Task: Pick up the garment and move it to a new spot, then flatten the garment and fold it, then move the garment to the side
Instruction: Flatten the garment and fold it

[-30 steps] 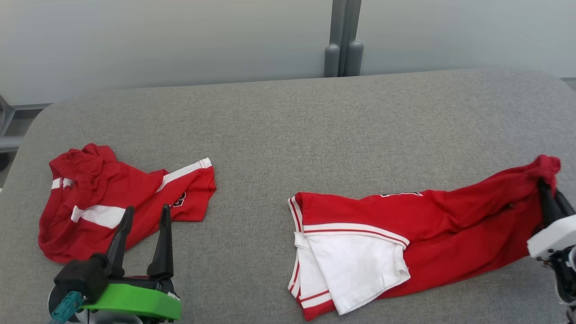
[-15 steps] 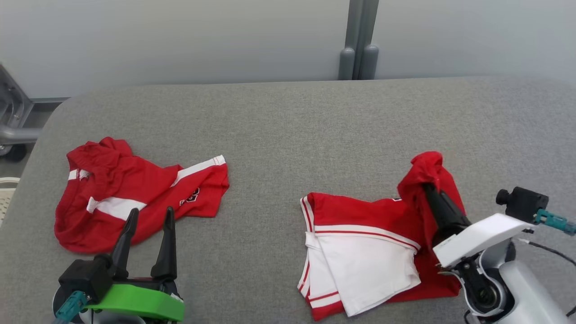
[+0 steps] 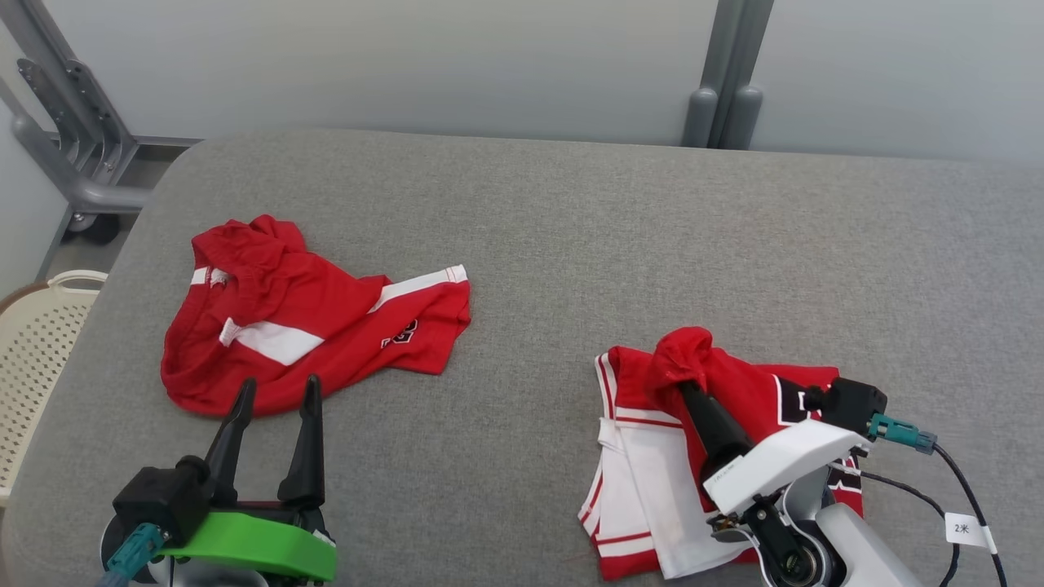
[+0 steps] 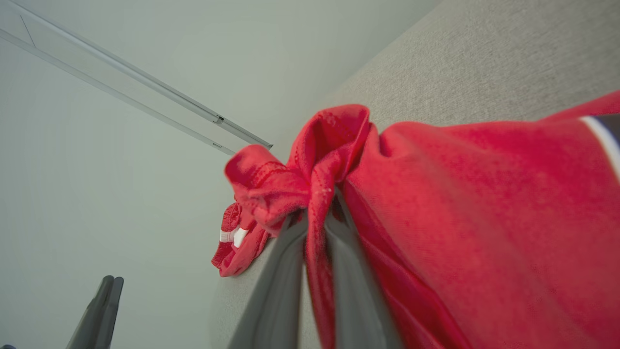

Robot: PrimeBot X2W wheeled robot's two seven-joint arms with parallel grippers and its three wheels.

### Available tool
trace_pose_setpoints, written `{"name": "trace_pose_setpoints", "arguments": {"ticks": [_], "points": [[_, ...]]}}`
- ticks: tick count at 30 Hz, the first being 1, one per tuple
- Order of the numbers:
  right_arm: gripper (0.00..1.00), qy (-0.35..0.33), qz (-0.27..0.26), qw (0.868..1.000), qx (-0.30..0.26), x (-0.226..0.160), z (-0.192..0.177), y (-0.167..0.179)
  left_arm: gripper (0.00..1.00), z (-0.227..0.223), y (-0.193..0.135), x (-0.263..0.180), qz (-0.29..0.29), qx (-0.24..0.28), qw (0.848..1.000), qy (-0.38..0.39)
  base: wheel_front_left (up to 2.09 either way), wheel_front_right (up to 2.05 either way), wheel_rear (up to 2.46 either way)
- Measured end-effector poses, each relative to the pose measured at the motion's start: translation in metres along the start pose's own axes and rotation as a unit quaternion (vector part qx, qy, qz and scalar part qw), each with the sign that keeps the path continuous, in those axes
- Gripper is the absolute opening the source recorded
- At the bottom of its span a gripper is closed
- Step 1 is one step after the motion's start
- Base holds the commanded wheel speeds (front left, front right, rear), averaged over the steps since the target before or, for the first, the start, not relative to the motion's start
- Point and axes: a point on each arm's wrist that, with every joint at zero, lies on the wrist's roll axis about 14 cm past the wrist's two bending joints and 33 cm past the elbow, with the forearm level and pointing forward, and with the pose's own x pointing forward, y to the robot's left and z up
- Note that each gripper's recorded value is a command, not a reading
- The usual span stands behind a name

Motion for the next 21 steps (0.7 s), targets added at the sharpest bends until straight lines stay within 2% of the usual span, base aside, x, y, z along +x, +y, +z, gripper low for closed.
{"name": "trace_pose_setpoints", "arguments": {"ticks": [9, 10, 11, 12, 13, 21], "points": [[0.00, 0.033, -0.009, 0.999, 0.004, 0.012, -0.026, -0.003, 1.00, 0.003, 0.009, -0.006, 0.015, 0.002, 1.000, -0.004, 0.00, 0.00, 0.00], [0.15, 0.035, -0.013, 0.999, 0.002, 0.012, -0.028, -0.005, 1.00, 0.003, 0.009, -0.006, 0.015, 0.002, 1.000, -0.004, 0.00, 0.00, 0.00], [0.39, 0.040, -0.016, 0.999, 0.000, 0.013, -0.030, -0.008, 1.00, 0.003, 0.009, -0.006, 0.016, 0.002, 1.000, -0.004, 0.00, 0.00, 0.00], [0.87, 0.042, -0.018, 0.999, -0.001, 0.013, -0.032, -0.009, 1.00, 0.003, 0.010, -0.005, 0.016, 0.002, 1.000, -0.003, 0.00, 0.00, 0.00], [1.00, 0.045, -0.019, 0.999, -0.002, 0.013, -0.034, -0.009, 1.00, 0.003, 0.010, -0.005, 0.016, 0.002, 1.000, -0.003, 0.00, 0.00, 0.00], [1.00, 0.056, -0.005, 0.998, 0.008, 0.011, -0.038, 0.000, 1.00, 0.002, 0.006, -0.003, 0.010, 0.002, 1.000, -0.003, 0.00, 0.00, 0.00]]}}
